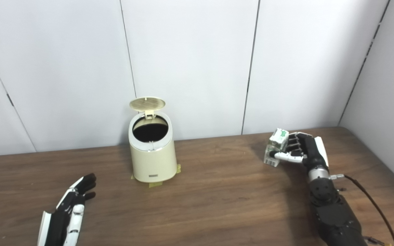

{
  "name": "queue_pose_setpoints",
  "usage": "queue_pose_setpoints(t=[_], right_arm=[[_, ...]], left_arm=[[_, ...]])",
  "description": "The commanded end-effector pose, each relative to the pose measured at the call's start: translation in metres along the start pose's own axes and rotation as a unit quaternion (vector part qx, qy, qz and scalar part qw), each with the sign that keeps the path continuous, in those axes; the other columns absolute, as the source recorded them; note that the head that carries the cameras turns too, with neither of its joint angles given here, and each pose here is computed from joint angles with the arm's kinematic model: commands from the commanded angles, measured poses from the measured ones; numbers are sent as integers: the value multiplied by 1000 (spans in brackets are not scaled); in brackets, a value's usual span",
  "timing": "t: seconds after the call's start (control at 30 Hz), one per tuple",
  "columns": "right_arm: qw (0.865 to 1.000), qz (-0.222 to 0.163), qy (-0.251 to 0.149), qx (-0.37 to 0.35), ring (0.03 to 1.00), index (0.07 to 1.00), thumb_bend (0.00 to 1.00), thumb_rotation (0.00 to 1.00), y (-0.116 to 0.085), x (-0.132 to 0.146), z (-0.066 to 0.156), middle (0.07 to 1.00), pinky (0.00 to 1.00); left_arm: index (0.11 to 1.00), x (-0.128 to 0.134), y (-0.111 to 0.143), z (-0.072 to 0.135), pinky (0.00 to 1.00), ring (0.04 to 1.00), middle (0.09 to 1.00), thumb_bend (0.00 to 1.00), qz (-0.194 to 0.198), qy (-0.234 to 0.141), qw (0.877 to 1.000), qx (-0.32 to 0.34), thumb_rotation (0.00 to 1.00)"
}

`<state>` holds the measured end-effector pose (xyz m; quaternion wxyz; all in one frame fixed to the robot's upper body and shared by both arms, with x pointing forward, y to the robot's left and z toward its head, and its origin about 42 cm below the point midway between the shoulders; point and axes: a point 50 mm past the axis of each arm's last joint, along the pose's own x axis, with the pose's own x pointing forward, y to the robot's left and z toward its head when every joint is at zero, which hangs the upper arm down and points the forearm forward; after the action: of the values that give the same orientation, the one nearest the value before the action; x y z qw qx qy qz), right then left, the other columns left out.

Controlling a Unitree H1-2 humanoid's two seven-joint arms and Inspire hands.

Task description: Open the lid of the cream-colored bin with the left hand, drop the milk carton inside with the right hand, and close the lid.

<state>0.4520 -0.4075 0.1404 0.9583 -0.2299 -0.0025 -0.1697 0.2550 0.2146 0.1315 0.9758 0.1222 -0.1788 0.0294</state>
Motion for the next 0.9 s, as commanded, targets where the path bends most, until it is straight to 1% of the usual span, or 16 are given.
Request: queue_pose_setpoints(t=[0.0,0.17,0.23,0.43,0.53,0.63,0.77,0.87], right_arm=[[998,-25,-62,6,490,472,527,0,-13,20,35,507,448],[998,-26,-60,22,493,472,527,0,-11,17,37,511,448],[997,-26,-61,32,505,471,526,0,-10,16,38,516,464],[995,-20,-81,56,509,469,527,0,-4,6,48,517,464],[994,-11,-94,62,488,472,528,0,0,2,58,508,440],[991,6,-112,75,486,472,528,0,4,-1,71,506,451],[984,27,-148,96,496,470,528,0,10,-7,96,507,477],[977,45,-179,110,486,473,528,0,14,-11,112,500,465]], left_arm=[[827,-21,9,-16,783,836,840,280,-15,24,999,33,889],[826,-21,9,-16,776,831,838,290,-20,24,999,35,903],[823,-20,9,-16,770,830,838,284,-19,26,999,36,911],[819,-19,10,-17,769,826,832,265,-20,23,999,44,912],[819,-19,10,-17,765,825,832,272,-21,23,999,44,904],[818,-19,10,-17,768,823,831,277,-21,25,998,46,896],[817,-19,10,-18,769,822,829,280,-22,27,998,47,906],[813,-19,8,-17,761,819,827,280,-23,28,998,47,902]])
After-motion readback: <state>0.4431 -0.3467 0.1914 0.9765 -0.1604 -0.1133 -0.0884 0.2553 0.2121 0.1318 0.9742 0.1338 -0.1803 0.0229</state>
